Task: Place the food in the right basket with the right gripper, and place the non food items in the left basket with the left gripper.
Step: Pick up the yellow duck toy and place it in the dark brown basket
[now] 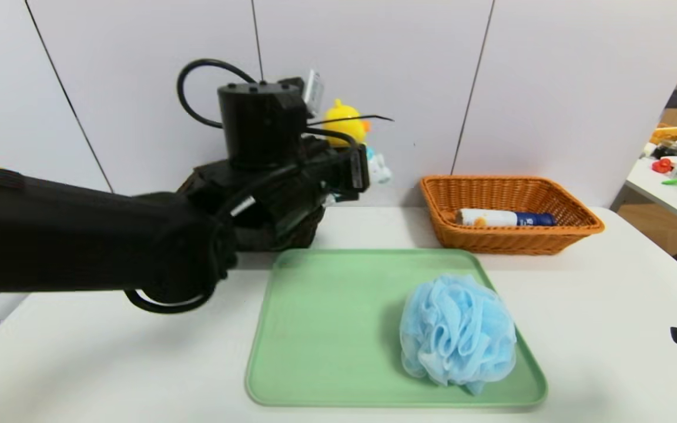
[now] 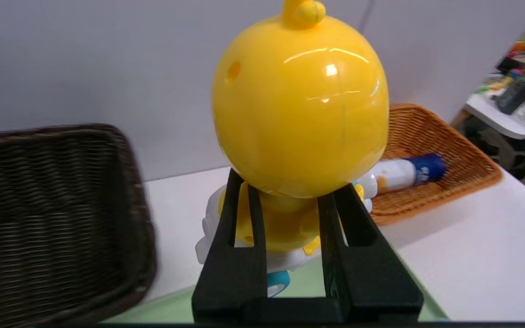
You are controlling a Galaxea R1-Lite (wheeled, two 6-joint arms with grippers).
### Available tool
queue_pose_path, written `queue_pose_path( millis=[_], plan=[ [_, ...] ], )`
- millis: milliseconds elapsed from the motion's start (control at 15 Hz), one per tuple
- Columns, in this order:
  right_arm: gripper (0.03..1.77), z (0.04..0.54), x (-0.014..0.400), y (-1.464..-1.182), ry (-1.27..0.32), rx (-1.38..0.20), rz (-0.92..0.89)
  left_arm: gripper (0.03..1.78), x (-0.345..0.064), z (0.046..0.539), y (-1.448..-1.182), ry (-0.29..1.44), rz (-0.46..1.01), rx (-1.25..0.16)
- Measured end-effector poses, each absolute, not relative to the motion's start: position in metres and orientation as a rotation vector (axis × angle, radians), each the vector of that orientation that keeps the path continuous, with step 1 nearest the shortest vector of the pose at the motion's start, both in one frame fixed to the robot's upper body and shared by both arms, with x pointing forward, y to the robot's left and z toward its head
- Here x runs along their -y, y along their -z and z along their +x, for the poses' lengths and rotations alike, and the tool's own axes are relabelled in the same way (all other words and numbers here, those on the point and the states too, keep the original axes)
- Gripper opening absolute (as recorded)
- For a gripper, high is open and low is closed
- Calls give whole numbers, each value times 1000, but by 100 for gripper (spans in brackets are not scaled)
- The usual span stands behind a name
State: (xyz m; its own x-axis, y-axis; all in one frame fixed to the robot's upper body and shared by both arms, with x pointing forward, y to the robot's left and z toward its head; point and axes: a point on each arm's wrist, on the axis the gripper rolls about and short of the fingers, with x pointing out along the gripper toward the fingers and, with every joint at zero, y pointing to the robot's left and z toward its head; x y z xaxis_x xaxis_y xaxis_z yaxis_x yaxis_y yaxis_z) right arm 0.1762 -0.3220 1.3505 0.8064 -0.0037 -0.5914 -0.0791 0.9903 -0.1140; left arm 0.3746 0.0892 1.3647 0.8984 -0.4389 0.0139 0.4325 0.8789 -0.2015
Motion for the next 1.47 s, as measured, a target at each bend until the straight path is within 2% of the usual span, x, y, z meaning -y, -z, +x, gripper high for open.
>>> queue_pose_path(
  millis=[267, 400, 600, 867, 1267, 1467],
  plan=[
    [170, 180, 321, -1353, -42, -617, -133, 35, -162, 403, -1393, 252, -91, -124],
    [170, 181, 321, -1353, -44, -619, -133, 35, -195, 416, -1398, 160, -44, -185],
    [170, 181, 320, -1352, -49, -623, -136, 35, -224, 436, -1400, 73, -2, -243],
    [170, 182, 320, -1351, -51, -630, -138, 35, -241, 457, -1402, 71, 26, -317],
    [170, 183, 320, -1348, -52, -643, -141, 35, -246, 489, -1378, 71, 41, -506],
    [170, 184, 319, -1347, -52, -647, -142, 35, -245, 501, -1367, 63, 48, -549]
  ],
)
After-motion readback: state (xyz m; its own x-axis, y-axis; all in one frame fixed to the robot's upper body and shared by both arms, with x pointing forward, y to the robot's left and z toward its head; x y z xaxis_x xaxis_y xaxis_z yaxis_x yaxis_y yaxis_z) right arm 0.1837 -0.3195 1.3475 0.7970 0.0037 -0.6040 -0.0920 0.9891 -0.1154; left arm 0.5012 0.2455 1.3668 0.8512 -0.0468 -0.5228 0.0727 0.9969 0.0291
